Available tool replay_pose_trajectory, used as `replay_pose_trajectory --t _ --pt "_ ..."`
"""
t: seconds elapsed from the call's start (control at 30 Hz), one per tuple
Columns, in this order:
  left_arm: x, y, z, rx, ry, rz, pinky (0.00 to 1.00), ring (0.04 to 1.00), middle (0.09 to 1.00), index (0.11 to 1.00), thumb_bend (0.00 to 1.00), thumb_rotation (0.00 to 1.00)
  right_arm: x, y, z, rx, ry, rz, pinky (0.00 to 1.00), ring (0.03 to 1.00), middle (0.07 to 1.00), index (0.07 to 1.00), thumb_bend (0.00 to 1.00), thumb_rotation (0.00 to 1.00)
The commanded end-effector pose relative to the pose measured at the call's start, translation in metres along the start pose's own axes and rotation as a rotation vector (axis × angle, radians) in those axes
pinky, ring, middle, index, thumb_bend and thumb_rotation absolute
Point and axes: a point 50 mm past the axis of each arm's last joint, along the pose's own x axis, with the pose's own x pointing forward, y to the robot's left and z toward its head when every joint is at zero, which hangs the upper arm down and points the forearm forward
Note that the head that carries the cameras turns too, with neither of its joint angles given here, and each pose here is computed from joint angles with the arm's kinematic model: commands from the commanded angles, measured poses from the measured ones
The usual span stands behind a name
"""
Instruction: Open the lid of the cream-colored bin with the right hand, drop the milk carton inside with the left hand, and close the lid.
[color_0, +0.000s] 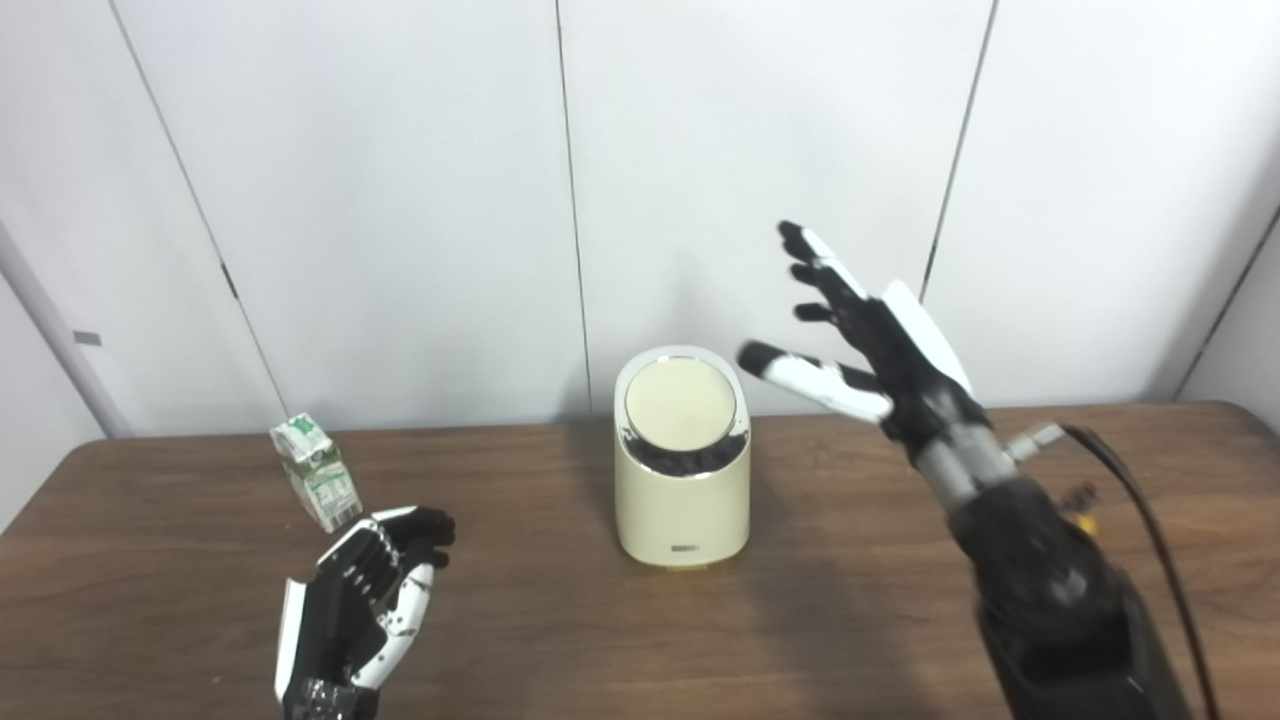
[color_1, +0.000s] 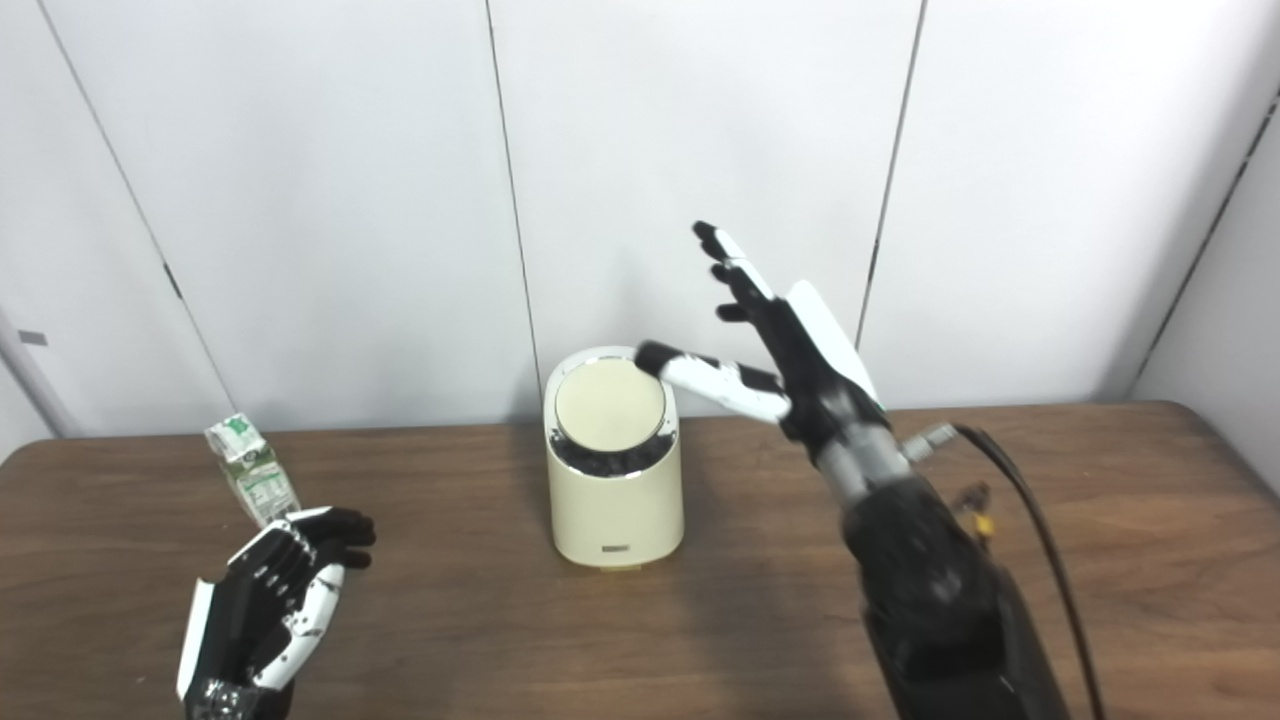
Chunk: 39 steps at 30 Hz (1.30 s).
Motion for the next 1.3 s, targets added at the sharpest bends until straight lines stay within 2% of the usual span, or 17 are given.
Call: replay_pose_trajectory --t 0.0,0.17,0.27,0.33,0.4,0.63,0.87,1.03,1.27 --pt "0.009 -0.001 0.014 0.005 -0.068 0.0 0.59 0.639 0.635 0.625 0.22 0.23 0.017 -0.003 0.016 -0.043 -0.042 -0.041 0.76 0.88 0.925 0.934 0.76 0.72" --pt "0.008 -0.001 0.013 0.009 -0.063 -0.005 0.59 0.64 0.637 0.626 0.22 0.24 0.034 0.013 0.01 -0.146 0.01 0.002 0.7 0.837 0.898 0.927 0.78 0.65" --pt "0.007 0.0 0.012 0.019 -0.061 -0.002 0.59 0.638 0.634 0.625 0.23 0.24 0.04 0.024 0.006 -0.16 0.039 0.015 0.66 0.814 0.899 0.928 0.79 0.63" --pt "0.007 0.0 0.012 0.019 -0.061 -0.004 0.59 0.638 0.633 0.624 0.23 0.25 0.044 0.031 0.004 -0.16 0.06 0.027 0.66 0.826 0.909 0.932 0.76 0.56" --pt "0.007 0.0 0.012 0.024 -0.063 -0.01 0.59 0.639 0.634 0.626 0.23 0.25 0.046 0.036 0.002 -0.167 0.075 0.035 0.65 0.829 0.913 0.936 0.74 0.55" --pt "0.006 -0.003 0.011 0.023 -0.056 -0.015 0.58 0.635 0.631 0.625 0.23 0.27 0.056 0.054 -0.005 -0.219 0.108 0.031 0.76 0.901 0.938 0.954 0.7 0.49" --pt "0.006 -0.003 0.013 0.02 -0.052 -0.007 0.58 0.637 0.63 0.626 0.23 0.24 0.058 0.06 -0.01 -0.239 0.134 0.035 0.77 0.905 0.937 0.951 0.68 0.45" --pt "0.006 -0.003 0.013 0.018 -0.058 -0.007 0.58 0.633 0.626 0.62 0.23 0.24 0.058 0.061 -0.014 -0.244 0.149 0.044 0.79 0.905 0.937 0.944 0.62 0.42" --pt "0.005 -0.001 0.012 0.02 -0.05 -0.004 0.59 0.639 0.629 0.624 0.24 0.26 0.059 0.058 -0.022 -0.245 0.181 0.046 0.79 0.918 0.943 0.942 0.55 0.42"
